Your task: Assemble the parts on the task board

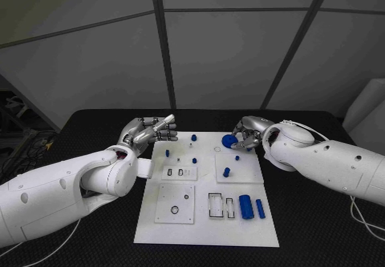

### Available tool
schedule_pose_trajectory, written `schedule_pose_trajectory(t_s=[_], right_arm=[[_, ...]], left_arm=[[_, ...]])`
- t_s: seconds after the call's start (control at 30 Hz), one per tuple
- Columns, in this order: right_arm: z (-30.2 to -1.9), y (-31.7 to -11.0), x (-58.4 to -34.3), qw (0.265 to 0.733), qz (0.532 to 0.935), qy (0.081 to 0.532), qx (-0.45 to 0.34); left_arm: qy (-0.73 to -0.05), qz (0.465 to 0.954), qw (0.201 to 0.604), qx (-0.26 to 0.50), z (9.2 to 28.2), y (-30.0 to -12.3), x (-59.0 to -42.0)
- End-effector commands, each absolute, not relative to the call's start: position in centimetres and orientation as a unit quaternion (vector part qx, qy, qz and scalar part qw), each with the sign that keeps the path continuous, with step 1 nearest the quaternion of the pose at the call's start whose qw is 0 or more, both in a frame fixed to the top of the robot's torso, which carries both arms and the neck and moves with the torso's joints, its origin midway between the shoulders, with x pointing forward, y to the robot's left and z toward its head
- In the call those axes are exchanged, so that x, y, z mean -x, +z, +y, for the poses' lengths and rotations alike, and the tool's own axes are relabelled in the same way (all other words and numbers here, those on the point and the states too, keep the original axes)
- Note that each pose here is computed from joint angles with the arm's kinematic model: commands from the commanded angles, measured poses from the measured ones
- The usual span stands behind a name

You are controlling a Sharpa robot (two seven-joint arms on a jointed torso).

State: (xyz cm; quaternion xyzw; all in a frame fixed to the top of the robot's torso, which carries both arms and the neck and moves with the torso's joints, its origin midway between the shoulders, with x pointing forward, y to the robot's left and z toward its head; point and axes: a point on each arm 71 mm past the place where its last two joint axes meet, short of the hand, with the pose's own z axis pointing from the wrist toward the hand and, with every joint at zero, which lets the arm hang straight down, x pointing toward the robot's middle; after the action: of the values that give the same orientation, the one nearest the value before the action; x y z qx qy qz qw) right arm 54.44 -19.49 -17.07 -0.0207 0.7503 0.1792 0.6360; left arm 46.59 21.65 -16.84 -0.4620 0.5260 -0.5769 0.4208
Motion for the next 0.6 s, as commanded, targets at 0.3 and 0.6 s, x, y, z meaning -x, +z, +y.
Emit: schedule_pose_trajectory(t_s=[0.3, 0.6], right_arm=[[-19.68, -17.06, -54.72, 0.633, 0.754, 0.176, -0.006], [-19.64, -17.0, -54.76, 0.637, 0.75, 0.176, -0.01]], left_arm=[[-0.581, 0.529, 0.418, 0.457, 21.58, -16.74, -46.61], [-0.579, 0.53, 0.418, 0.458, 21.63, -16.79, -46.66]])
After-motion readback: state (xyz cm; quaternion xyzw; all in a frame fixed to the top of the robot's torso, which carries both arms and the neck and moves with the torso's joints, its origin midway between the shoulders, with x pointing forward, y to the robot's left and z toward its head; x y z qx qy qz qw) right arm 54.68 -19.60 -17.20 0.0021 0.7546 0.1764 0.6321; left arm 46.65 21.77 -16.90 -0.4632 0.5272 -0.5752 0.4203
